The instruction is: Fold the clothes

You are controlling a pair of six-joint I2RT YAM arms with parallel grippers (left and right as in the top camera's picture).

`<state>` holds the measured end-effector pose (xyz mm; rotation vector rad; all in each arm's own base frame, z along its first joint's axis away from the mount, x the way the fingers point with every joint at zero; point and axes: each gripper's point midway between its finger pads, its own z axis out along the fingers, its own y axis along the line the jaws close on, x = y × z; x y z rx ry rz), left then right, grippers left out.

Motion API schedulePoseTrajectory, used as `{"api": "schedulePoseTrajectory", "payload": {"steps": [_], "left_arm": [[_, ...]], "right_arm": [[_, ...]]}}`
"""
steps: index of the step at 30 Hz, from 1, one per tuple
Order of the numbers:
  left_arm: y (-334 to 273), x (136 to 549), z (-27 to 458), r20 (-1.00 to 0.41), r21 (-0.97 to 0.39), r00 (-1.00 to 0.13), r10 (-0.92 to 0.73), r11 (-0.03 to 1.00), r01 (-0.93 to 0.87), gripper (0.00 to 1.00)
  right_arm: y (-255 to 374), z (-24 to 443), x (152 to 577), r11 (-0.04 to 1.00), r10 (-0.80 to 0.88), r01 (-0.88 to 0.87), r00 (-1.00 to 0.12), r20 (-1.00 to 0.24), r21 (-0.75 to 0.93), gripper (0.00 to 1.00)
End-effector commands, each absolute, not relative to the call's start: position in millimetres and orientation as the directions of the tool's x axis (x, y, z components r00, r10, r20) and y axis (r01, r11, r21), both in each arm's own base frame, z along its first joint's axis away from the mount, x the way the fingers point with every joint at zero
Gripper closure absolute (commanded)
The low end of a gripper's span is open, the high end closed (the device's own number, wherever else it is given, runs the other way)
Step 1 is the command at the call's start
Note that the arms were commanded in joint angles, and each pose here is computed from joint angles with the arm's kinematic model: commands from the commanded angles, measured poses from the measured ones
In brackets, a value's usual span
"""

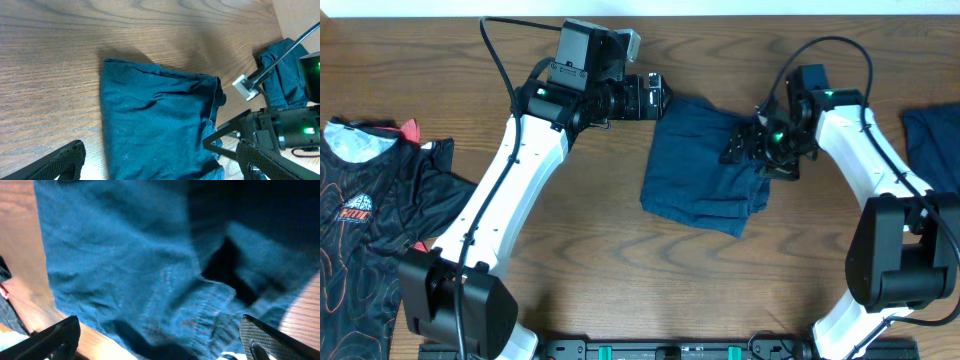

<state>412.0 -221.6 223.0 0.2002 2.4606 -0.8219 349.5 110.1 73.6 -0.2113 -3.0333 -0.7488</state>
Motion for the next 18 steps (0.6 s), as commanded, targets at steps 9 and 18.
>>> {"api": "schedulePoseTrajectory", "payload": {"steps": [9,18], "left_arm": [[-224.1,408.5,222.1,-0.526,-0.525,-0.850,-0.002,0.787,0.324,0.02],[-224.1,408.6,222.0,-0.528,-0.523,-0.849,0.001,0.787,0.326,0.02]], "right_arm": [[97.4,66.2,338.7,0.884,0.107,0.125,-0.992,0.065,0.451,0.01],[83.3,39.6,323.6,0.883,0.134,0.164,-0.986,0.098,0.441,0.01]]}}
